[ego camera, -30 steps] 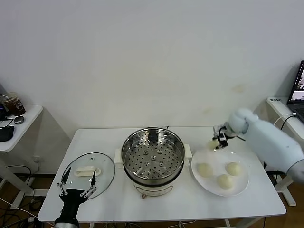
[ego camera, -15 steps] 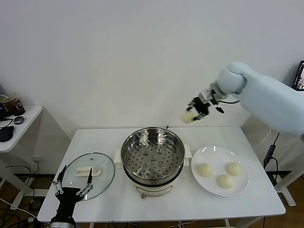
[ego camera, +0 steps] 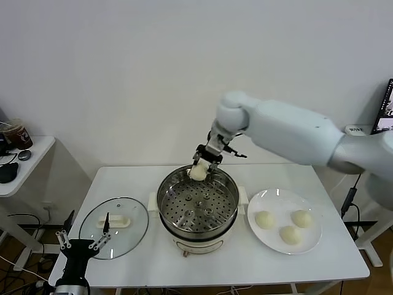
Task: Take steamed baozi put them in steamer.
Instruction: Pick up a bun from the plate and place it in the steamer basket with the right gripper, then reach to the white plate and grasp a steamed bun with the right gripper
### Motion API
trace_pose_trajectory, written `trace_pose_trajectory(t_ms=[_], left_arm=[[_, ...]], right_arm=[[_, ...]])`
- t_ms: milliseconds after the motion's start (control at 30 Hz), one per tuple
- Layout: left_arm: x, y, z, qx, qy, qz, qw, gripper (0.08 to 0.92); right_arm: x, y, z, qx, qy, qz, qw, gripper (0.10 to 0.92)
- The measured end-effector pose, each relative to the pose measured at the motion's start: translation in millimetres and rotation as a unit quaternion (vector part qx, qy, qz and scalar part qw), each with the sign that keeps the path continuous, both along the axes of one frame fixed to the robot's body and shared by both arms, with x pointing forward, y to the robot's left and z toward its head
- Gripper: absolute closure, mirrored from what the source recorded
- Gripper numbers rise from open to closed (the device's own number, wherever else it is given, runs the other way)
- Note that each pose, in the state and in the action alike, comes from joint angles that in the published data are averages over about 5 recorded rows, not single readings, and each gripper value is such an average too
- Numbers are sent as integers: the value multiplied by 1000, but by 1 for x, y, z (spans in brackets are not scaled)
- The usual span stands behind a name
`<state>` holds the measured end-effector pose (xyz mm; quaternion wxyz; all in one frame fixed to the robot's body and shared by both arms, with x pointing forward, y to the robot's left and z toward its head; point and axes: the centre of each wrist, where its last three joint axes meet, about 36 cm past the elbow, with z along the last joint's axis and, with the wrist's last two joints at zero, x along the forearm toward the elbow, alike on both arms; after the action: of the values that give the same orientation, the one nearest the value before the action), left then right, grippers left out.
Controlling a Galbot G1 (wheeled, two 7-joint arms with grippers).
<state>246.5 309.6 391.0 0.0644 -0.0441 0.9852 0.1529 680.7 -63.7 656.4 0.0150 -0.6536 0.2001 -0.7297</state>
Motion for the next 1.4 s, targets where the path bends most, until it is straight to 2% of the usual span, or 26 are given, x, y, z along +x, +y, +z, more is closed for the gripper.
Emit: trace_pose_trajectory(t_ms=[333, 667, 767, 867, 1067, 1233, 1400], left_arm=[[-4, 3, -2, 1, 2, 7, 1000, 177], [-5, 3, -4, -1, 2, 11, 1000, 177], [-5, 3, -4, -1, 2, 11, 1000, 177], [-5, 3, -4, -1, 1, 12, 1000, 177], [-5, 4, -3, 1, 1, 10, 1000, 177], [-5, 5, -1, 2, 3, 8, 1000, 177], [-5, 2, 6, 2, 22, 8, 1000, 177]], right_arm=[[11, 32, -38, -44, -26, 83, 995, 534], [20, 39, -65, -72, -33, 117, 990, 507], [22, 39, -65, -73, -35, 121, 989, 463], [22, 37, -65, -71, -34, 119, 990, 383], [18, 28, -45, -49, -22, 96, 994, 228], [7, 0, -6, -25, -13, 27, 999, 201], [-11, -52, 25, -14, -8, -88, 996, 200]])
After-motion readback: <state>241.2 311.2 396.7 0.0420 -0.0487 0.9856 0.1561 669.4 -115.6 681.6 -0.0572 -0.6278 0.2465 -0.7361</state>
